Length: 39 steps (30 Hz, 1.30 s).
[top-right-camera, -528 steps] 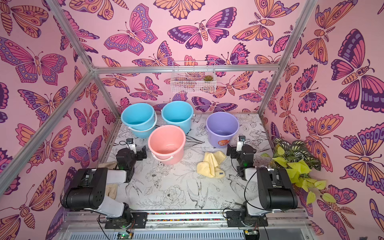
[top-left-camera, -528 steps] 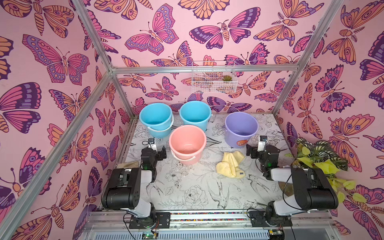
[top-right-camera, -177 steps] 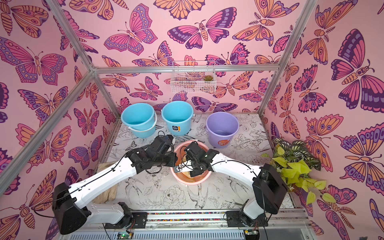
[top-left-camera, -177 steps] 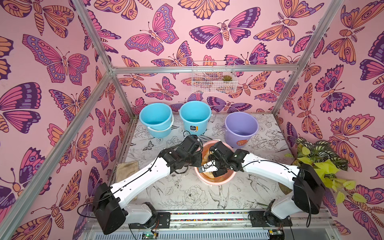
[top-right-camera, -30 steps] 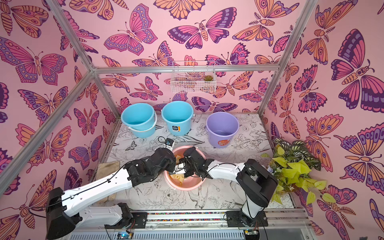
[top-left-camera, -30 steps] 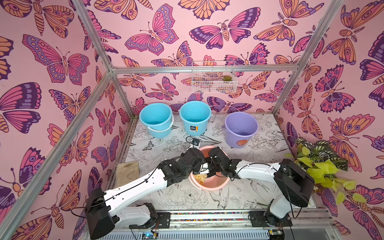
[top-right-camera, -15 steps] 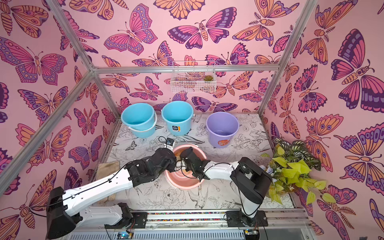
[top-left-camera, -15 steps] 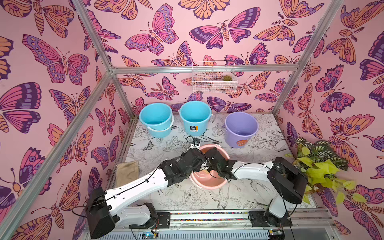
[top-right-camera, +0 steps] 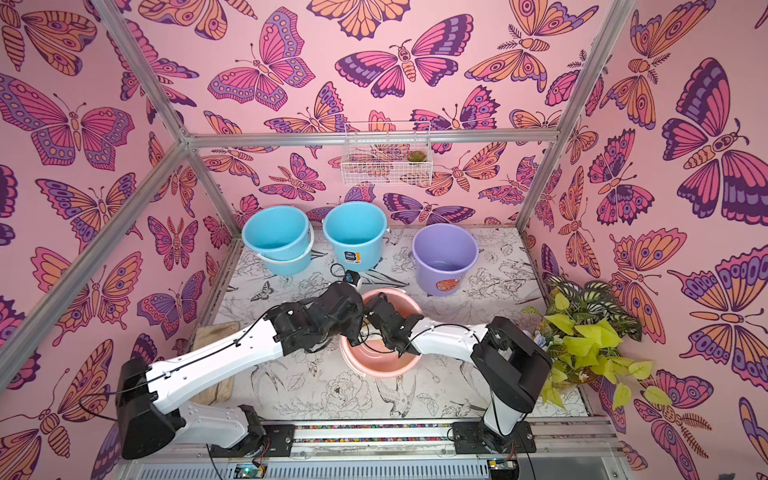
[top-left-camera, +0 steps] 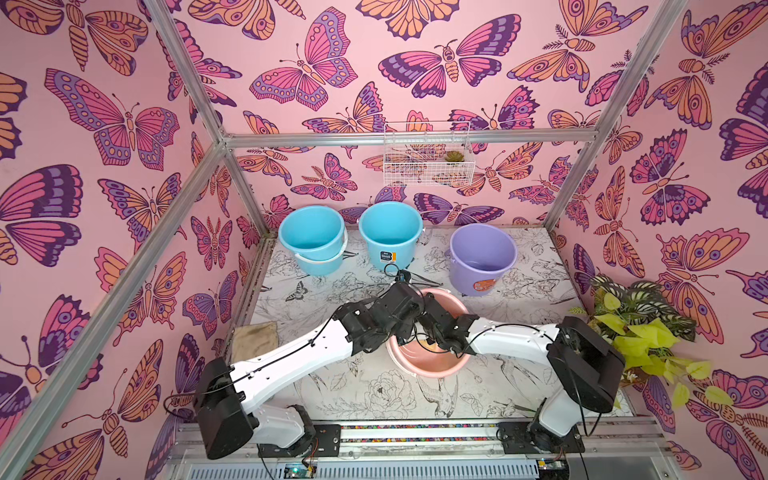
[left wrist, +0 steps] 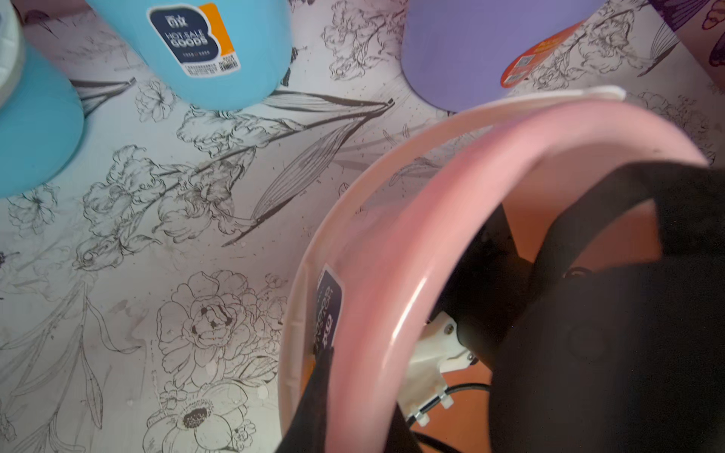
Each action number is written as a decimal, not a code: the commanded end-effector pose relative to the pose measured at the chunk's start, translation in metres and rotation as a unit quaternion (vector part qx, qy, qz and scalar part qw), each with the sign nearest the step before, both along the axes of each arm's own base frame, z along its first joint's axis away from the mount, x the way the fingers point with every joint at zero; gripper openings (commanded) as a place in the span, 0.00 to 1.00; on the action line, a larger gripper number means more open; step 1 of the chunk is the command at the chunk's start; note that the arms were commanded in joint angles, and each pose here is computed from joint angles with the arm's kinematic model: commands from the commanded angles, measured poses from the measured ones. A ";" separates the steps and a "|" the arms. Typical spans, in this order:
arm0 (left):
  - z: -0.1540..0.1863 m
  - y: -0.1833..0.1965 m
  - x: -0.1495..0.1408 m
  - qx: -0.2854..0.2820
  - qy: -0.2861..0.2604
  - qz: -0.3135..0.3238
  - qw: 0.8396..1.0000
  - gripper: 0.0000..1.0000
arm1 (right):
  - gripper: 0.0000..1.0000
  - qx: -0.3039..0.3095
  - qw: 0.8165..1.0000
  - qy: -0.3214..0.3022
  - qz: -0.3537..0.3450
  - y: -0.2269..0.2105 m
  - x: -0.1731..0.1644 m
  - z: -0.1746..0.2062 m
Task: Wipe the inside of the bucket with a cloth
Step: Wipe the dirt from the inside of the bucket.
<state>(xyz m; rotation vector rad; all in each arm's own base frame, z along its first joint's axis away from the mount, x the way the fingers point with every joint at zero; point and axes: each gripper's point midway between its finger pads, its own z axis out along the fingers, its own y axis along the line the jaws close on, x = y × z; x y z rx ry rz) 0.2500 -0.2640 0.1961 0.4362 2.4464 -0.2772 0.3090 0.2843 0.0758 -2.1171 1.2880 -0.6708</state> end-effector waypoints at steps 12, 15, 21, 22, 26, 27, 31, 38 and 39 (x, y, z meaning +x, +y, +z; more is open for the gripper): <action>-0.038 0.021 -0.067 0.036 0.285 -0.036 0.957 0.26 | 0.00 0.018 0.999 -0.005 -0.026 -0.005 0.013 0.009; -0.042 0.023 -0.065 0.053 0.292 -0.030 0.954 0.15 | 0.00 0.023 0.999 -0.005 -0.026 -0.004 0.012 0.011; -0.035 0.024 -0.056 0.058 0.274 -0.013 0.960 0.00 | 0.00 0.044 0.999 0.009 -0.016 0.002 0.004 0.015; -0.033 0.024 -0.053 0.059 0.266 -0.013 0.962 0.00 | 0.00 0.049 0.999 0.017 -0.011 0.004 -0.001 0.015; -0.026 0.020 -0.044 0.067 0.216 -0.017 0.974 0.00 | 0.00 0.088 0.996 0.021 0.001 0.021 -0.007 0.016; -0.025 0.020 -0.042 0.068 0.209 -0.014 0.975 0.00 | 0.00 0.085 0.996 0.013 -0.010 0.020 -0.003 0.015; -0.023 0.023 -0.037 0.082 0.179 0.003 0.980 0.00 | 0.00 0.032 0.998 -0.023 -0.058 0.002 0.013 0.011; -0.026 0.019 -0.032 0.067 0.154 0.017 0.986 0.00 | 0.00 -0.070 0.990 0.022 -0.118 -0.050 -0.009 -0.003; -0.027 0.019 -0.031 0.068 0.155 0.019 0.985 0.00 | 0.00 -0.082 0.988 0.032 -0.124 -0.055 -0.013 -0.005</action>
